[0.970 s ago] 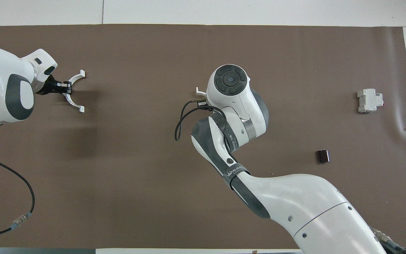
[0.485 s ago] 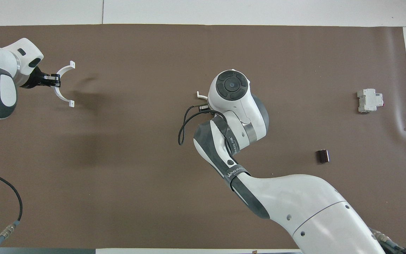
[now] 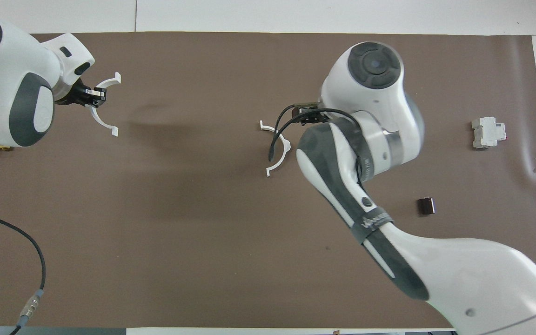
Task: Assemble drain pipe with both arms
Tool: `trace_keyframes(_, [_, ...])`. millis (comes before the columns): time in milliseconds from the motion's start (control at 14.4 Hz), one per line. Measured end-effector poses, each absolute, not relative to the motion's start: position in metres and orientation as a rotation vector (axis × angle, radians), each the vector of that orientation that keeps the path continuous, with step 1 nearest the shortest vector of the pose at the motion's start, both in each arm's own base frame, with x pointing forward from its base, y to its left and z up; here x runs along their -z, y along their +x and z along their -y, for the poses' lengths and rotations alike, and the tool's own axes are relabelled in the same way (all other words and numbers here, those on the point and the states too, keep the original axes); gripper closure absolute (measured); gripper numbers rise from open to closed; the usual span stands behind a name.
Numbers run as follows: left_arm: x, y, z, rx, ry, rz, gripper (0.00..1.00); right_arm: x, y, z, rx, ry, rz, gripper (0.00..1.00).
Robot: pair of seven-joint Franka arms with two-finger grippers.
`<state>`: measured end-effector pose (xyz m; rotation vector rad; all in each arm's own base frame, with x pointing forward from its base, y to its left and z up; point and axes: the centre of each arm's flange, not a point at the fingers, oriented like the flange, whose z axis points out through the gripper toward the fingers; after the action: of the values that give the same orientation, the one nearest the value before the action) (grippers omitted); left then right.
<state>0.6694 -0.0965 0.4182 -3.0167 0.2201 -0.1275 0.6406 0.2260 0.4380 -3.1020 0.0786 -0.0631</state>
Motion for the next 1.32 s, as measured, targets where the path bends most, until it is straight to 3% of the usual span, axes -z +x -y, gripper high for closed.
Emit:
trace_keyframes(277, [-0.397, 0.651, 0.183, 0.09, -2.97, -0.176, 0.79, -0.536, 0.615, -0.099, -0.058, -3.083, -0.312, 0.0])
trace_keyframes(554, [-0.358, 0.628, 0.258, 0.049, -2.934, -0.124, 0.79, -0.585, 0.583, -0.043, -0.108, -3.065, -0.362, 0.0])
trace_keyframes(832, [-0.342, 0.614, 0.308, 0.052, -2.95, -0.103, 0.79, -0.591, 0.566, -0.001, -0.153, -3.06, -0.305, 0.0])
trace_keyframes(1317, [-0.338, 0.601, 0.353, 0.116, -3.076, -0.033, 0.79, -0.598, 0.544, 0.012, -0.159, -3.079, -0.244, 0.0])
